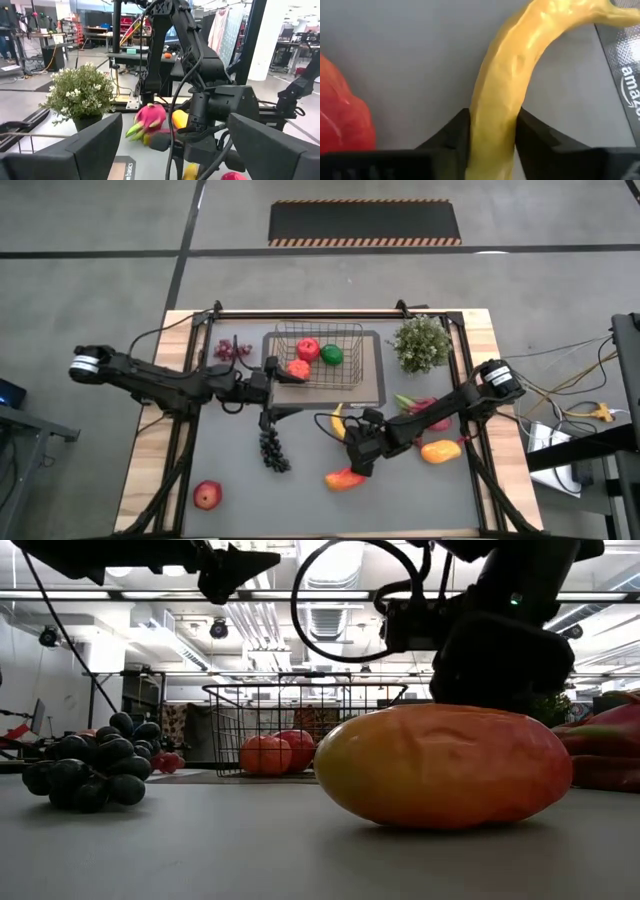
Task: Build produce basket
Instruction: Put the banana into the wire basket
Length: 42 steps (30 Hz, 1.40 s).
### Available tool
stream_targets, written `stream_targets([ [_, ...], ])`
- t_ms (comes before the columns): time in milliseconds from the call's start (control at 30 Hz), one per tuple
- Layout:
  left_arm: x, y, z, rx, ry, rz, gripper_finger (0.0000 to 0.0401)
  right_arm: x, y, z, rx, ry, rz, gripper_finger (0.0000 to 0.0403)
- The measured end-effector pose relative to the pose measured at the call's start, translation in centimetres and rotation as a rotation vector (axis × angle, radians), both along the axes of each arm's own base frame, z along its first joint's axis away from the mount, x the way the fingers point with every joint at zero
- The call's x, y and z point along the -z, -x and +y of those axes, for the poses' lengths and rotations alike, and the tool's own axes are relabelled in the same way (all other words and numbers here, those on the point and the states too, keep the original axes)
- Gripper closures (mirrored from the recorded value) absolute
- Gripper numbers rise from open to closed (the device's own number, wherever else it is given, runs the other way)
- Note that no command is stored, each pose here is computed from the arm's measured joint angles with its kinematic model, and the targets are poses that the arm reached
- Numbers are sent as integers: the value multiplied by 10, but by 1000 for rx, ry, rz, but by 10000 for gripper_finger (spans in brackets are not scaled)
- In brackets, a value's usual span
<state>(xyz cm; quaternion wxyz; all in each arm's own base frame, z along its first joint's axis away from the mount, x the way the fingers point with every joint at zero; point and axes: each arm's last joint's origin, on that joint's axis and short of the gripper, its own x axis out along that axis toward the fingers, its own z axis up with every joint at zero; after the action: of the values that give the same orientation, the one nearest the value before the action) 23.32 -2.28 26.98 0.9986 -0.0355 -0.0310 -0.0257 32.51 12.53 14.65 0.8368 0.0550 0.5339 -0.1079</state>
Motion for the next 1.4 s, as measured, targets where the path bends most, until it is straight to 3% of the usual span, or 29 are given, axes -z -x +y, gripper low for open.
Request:
stream_targets([
  [67, -4, 4, 0, -1, -15, -15, 56, -2, 0, 0, -11, 1, 23, 308],
  [233, -16, 21, 2, -1, -26, -31, 56, -23, 3, 6, -116, -27, 64, 308],
  [367, -18, 32, 3, 0, -25, -27, 56, -50, 1, 10, -260, -39, 7, 308],
  [500, -9, 38, 3, 20, -18, -25, 57, -92, -6, -2, -325, 54, -129, 308],
  [667, -11, 45, 3, 58, 7, -54, 57, -132, -11, -36, -164, 300, -266, 308],
  [833, -10, 50, 1, 129, 25, -56, 57, -146, -19, -64, -19, 464, -391, 308],
  [1067, -11, 51, 1, 139, 26, -56, 56, -136, -52, -103, 148, 487, -650, 305],
  [1233, -10, 51, 1, 140, 26, -55, 56, -117, -69, -133, 267, 471, -685, 302],
  [1400, -11, 52, 1, 140, 26, -58, 56, -90, -78, -160, 351, 469, -618, 302],
])
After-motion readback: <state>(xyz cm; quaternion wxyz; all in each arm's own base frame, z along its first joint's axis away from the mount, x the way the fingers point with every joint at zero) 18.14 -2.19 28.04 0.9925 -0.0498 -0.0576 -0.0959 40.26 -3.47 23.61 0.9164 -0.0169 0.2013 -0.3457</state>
